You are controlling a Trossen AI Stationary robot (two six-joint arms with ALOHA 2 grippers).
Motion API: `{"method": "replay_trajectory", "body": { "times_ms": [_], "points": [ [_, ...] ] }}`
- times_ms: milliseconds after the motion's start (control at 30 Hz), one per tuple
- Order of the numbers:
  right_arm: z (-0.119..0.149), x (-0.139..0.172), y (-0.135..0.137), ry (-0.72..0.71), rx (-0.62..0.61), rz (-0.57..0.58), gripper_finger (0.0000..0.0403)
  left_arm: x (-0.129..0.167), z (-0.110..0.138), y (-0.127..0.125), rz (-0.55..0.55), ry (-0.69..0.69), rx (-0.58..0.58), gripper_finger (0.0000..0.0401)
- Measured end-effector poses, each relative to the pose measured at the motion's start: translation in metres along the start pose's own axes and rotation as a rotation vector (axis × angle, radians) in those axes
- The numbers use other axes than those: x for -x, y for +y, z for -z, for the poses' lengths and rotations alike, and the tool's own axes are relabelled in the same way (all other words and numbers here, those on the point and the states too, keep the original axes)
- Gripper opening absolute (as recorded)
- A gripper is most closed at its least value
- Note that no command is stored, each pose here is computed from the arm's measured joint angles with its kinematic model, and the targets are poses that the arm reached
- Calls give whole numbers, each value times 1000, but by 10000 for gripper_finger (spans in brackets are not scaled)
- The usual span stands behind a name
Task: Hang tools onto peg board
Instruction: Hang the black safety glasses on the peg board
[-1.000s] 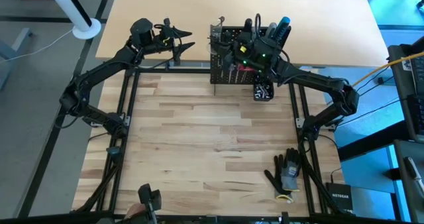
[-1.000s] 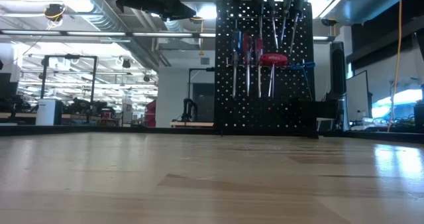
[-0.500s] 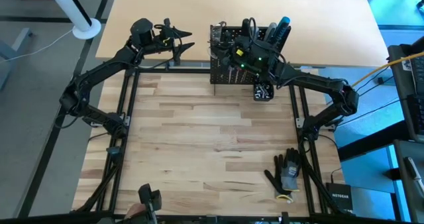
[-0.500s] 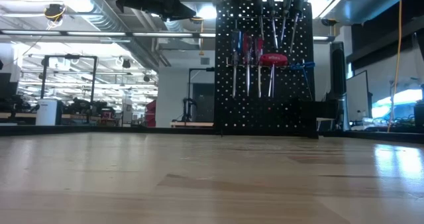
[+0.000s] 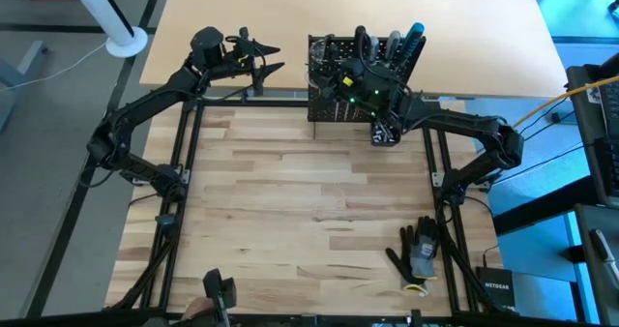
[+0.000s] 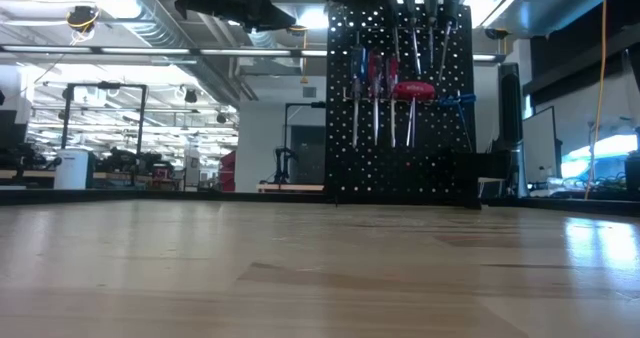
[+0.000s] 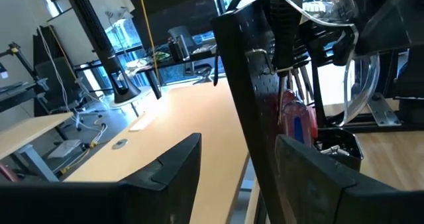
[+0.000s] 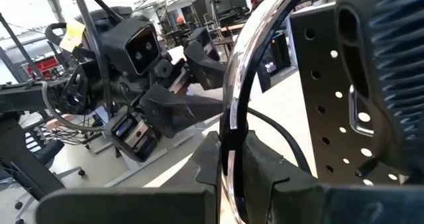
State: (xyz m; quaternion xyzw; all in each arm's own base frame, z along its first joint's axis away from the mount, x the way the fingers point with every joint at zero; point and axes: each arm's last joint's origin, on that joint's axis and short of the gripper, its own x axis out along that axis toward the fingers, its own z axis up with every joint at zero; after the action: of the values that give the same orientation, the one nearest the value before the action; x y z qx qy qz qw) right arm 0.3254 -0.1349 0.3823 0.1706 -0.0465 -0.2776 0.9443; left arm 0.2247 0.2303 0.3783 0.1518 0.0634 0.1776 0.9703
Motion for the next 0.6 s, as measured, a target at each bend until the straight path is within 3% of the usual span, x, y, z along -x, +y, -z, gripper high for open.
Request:
{"method": "replay_trajectory", "body": {
  "times_ms": [267,600],
  "points": [
    [-1,-1,0,-33,60,-3,35,0,1,0,2,6,-10,184],
    [-5,0,4,-45,225,-118,35,0,1,0,2,5,-17,184]
  ]
}}
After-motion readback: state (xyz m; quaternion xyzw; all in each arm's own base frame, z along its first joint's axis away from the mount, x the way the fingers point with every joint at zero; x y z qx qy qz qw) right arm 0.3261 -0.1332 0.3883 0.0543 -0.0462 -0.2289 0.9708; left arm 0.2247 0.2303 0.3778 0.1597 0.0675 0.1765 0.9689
